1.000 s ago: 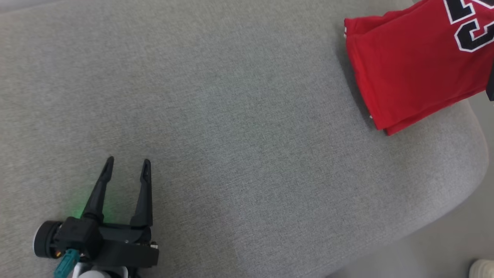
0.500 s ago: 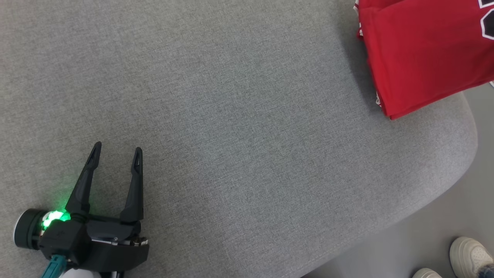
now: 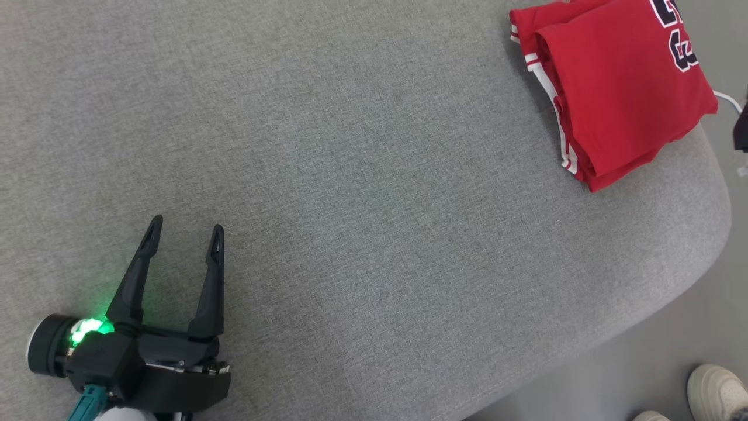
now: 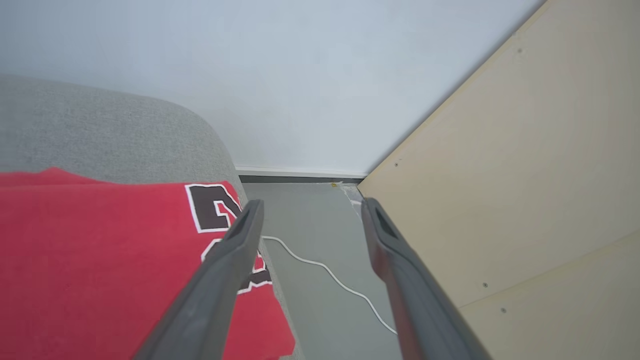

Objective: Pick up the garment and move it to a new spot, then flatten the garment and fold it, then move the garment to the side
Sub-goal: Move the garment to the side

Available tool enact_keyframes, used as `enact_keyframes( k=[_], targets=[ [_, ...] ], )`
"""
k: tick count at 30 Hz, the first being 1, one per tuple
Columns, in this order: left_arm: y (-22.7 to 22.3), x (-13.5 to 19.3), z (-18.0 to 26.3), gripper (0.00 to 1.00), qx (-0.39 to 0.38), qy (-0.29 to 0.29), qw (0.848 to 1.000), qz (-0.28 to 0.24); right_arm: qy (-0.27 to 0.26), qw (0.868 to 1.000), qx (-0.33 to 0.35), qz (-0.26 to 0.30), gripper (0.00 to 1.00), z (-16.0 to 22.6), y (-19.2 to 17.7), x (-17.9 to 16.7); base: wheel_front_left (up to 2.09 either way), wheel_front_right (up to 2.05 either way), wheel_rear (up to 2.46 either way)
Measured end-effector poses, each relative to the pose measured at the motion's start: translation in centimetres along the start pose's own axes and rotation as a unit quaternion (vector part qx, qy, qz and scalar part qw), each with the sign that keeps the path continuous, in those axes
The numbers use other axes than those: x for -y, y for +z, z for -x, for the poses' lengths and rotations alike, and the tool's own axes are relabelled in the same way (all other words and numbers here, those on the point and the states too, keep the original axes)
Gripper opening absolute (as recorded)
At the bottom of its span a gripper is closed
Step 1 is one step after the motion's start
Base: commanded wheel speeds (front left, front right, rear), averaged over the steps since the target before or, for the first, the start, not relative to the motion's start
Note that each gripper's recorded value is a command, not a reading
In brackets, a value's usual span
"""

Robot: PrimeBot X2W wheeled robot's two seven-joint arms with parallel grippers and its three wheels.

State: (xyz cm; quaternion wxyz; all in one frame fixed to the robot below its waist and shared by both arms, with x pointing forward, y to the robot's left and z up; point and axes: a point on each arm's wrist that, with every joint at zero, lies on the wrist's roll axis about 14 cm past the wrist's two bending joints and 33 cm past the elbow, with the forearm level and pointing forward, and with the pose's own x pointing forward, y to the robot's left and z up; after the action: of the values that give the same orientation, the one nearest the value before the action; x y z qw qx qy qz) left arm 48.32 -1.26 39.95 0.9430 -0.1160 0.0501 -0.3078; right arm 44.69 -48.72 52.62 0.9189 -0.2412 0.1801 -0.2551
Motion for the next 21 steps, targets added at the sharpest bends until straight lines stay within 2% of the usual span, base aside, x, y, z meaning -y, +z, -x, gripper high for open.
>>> enact_keyframes(
  k=[10,16,21],
  targets=[
    [2.7,-0.5,1.4,1.0,0.03,0.035,0.999,0.005,0.05,0.993,0.096,-0.045,1.0,1.6,3.1,-4.0,0.0,0.0,0.0],
    [5.5,-0.5,3.3,1.0,0.059,0.063,0.996,0.013,0.099,0.978,0.149,-0.111,1.0,4.6,4.7,-7.4,0.0,0.0,0.0],
    [7.2,-1.0,5.6,1.0,0.073,0.094,0.993,0.016,0.142,0.959,0.171,-0.177,1.0,8.0,5.2,-9.9,0.0,0.0,0.0]
  ],
)
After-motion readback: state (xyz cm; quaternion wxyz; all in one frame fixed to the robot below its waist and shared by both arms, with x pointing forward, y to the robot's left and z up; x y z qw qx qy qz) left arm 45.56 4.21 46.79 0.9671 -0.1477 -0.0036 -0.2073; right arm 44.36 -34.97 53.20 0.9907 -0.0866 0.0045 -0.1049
